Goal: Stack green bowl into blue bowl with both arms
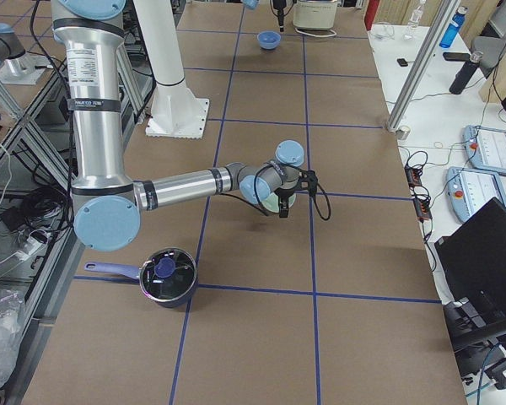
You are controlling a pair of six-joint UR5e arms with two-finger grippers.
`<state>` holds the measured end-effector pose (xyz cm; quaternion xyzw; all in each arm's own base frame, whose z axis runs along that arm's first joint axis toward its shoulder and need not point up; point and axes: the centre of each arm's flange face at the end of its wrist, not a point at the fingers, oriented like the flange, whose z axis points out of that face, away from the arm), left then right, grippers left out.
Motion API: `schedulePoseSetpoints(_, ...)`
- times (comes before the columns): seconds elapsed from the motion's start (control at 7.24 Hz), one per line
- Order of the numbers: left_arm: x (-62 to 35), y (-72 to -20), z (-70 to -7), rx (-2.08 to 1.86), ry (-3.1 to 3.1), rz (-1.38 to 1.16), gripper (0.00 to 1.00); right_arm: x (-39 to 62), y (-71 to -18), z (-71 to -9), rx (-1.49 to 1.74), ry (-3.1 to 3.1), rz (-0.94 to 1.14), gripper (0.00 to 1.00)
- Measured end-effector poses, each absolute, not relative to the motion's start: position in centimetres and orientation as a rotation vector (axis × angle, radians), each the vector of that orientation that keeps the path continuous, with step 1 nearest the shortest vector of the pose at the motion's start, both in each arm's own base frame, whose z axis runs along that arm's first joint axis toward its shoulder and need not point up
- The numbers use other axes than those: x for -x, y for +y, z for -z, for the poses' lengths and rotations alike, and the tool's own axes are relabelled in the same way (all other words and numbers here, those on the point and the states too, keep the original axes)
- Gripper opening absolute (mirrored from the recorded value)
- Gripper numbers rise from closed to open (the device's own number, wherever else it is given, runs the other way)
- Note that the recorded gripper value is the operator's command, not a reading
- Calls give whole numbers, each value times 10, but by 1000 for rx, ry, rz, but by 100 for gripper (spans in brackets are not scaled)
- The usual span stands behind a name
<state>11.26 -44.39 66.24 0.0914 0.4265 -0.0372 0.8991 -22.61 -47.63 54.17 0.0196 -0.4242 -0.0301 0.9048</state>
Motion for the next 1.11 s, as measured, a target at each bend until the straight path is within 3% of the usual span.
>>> schedulePoseSetpoints(1.11, -122, -411, -684, -151, 883, 47, 98, 242, -455, -572, -40, -811, 88, 100)
